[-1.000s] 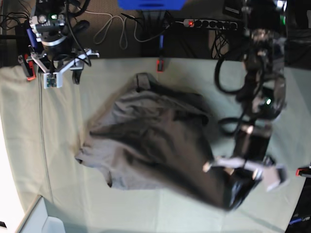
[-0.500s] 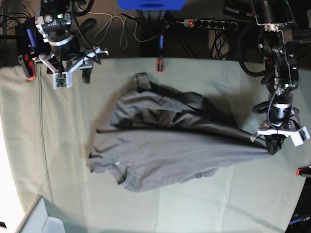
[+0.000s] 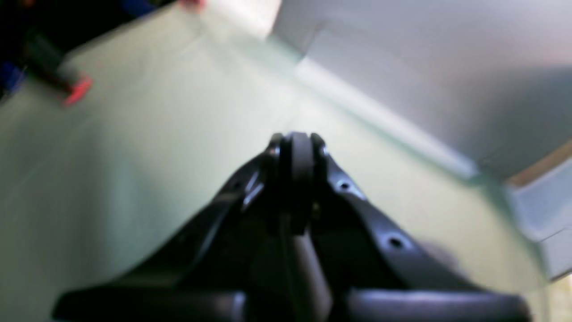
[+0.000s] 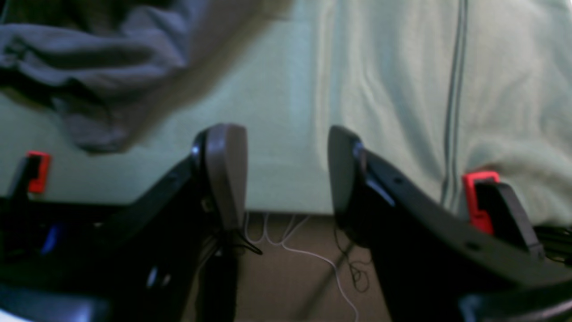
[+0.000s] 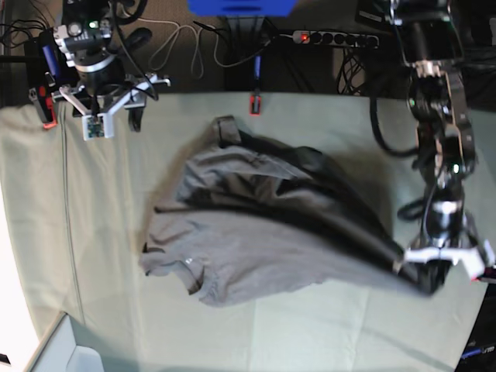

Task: Layout the t-shirt on the table in an organized manner, then fold the t-shirt properly
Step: 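Grasp the t-shirt collar with the right gripper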

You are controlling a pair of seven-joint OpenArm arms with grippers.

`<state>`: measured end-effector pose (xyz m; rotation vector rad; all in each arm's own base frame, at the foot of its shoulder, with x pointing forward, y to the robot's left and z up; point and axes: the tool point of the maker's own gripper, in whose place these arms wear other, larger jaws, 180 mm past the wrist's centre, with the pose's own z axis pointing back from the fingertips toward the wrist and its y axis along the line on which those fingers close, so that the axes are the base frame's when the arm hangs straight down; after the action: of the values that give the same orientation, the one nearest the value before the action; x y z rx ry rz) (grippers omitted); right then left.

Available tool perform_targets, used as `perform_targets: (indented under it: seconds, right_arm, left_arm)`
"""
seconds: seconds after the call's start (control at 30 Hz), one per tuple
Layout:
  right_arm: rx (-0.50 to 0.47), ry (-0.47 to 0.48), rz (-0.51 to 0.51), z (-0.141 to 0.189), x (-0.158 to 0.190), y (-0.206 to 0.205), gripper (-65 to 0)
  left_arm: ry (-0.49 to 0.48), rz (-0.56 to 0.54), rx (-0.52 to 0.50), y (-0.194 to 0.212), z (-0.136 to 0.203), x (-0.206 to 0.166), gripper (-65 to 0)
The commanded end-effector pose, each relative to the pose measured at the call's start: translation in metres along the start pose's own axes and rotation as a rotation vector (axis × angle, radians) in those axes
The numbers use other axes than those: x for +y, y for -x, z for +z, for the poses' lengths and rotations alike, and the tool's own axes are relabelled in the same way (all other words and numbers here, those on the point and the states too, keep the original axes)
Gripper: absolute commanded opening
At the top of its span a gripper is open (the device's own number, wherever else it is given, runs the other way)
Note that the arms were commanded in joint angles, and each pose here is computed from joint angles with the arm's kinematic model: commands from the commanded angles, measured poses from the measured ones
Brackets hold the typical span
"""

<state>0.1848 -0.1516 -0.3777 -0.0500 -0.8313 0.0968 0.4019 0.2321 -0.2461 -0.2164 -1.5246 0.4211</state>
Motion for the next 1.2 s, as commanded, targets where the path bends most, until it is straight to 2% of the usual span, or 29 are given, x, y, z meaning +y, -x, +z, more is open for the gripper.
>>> perform_targets:
  seconds: [0.0, 0.17, 0.3, 0.47, 0.67, 0.8, 0.9, 1.07, 1.17]
  right_arm:
    - [-0.032, -0.013, 0.008, 0.002, 0.002, -0.007, -35.2]
    - [-0.031, -0.011, 0.010, 0.003, 0.001, -0.007, -35.2]
    - [0.006, -0.009, 0.010, 0.002, 0.001, -0.001, -35.2]
    - [-0.001, 0.015, 0.009, 0.002, -0.008, -0.005, -35.2]
    - [-0.055, 0.037, 0.007, -0.009, -0.016, -0.033, -35.2]
    - [-0.102, 0.032, 0.013, -0.018, -0.016, -0.058, -35.2]
    - [-0.165, -0.046, 0.078, -0.026, 0.001, -0.089, -35.2]
    - [-0.235, -0.210, 0.280, -0.038, 0.040, -0.137, -34.4]
    - [-0.236, -0.237, 0.298, -0.058, 0.050, -0.152, -29.8]
  left_arm:
    - [0.064, -0.010, -0.079, -0.027, -0.008, -0.022, -64.9]
    - [0.187, -0.009, -0.107, -0.040, -0.027, -0.078, -64.9]
    - [0.282, -0.019, -0.128, -0.047, -0.022, -0.115, -64.9]
    - [0.313, -0.032, -0.133, -0.046, 0.007, -0.119, -64.9]
    - [0.163, -0.071, -0.125, -0.047, 0.041, -0.051, -64.9]
    - [0.050, -0.007, -0.091, -0.041, 0.060, 0.001, -64.9]
    - [-0.001, 0.038, -0.026, -0.024, 0.072, 0.029, -64.9]
    - [-0.078, 0.104, 0.095, 0.017, 0.087, 0.065, -64.9]
    - [-0.107, 0.116, 0.135, 0.031, 0.095, 0.075, -64.9]
